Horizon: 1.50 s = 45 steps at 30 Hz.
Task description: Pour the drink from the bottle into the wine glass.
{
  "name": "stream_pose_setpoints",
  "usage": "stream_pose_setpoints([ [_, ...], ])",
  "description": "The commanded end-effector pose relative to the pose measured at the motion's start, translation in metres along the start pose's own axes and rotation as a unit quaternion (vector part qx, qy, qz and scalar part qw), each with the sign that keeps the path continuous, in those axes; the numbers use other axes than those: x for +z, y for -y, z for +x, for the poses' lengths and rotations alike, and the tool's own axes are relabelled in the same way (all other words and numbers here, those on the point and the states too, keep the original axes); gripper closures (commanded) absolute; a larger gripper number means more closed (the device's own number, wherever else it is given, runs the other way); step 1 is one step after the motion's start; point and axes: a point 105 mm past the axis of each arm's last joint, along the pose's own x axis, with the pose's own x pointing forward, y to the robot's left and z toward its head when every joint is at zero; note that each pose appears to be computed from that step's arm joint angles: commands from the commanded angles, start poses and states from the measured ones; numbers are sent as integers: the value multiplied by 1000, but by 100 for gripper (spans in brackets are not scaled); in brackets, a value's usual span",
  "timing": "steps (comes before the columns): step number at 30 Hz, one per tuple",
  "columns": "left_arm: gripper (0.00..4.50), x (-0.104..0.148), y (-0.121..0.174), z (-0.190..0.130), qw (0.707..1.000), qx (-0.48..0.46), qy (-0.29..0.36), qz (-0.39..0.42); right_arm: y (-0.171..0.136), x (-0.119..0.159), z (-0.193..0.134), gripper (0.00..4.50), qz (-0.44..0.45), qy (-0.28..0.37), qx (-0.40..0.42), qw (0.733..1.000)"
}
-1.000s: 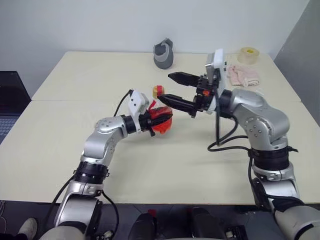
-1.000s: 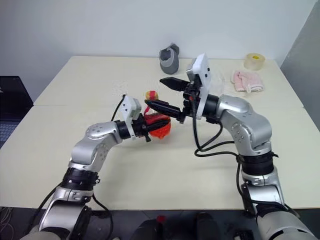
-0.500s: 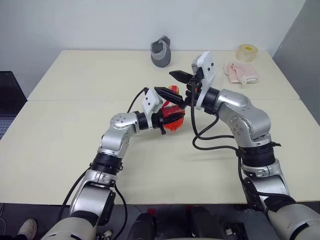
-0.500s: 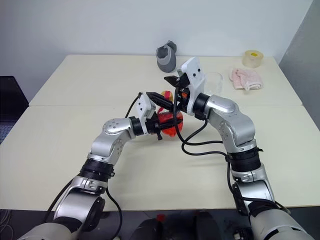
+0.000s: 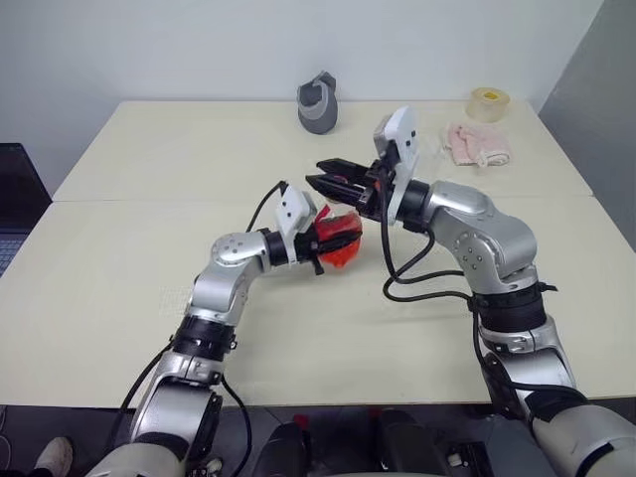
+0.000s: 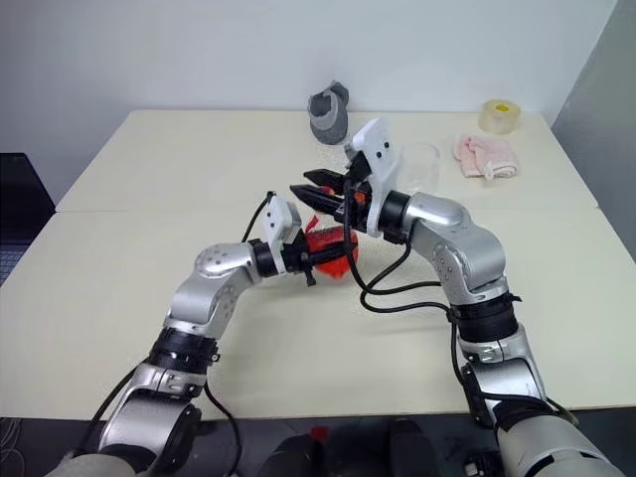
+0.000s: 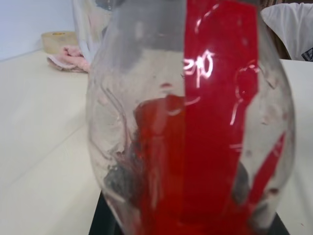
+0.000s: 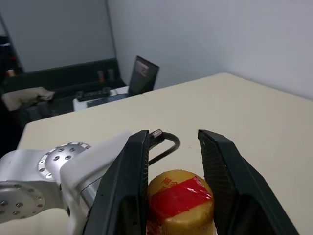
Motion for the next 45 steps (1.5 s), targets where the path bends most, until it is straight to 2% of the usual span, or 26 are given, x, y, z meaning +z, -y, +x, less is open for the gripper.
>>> stream_pose_setpoints([
  [1,351,45,29,-8,996,-57,54,52,-10,23,5,324,-56,25,86,994],
  [6,351,64,68,-24,992,-99,61,44,-27,14,11,324,-96,20,234,967],
  [9,351,65,80,-30,993,-102,55,35,-32,7,18,324,-111,11,284,952],
  [13,352,66,76,-33,996,-72,56,23,-30,7,25,324,-115,15,297,948],
  [20,352,66,72,-35,996,-62,55,19,-17,9,20,324,-120,19,269,955],
  [28,352,63,62,-35,997,-52,52,11,0,2,-7,45,-108,-14,216,970],
  [30,353,61,60,-37,998,-45,48,7,4,2,-20,0,-97,-24,195,976],
  [32,353,53,41,-45,999,2,34,5,6,6,-42,0,-74,-36,151,985],
  [34,353,48,29,-51,999,31,27,9,0,7,-50,0,-65,-38,126,989],
  [39,353,37,15,-49,998,53,21,5,-15,3,-50,0,-35,-26,60,997],
  [45,353,28,-7,-31,998,57,24,21,-10,7,-35,0,-36,-15,-22,999],
])
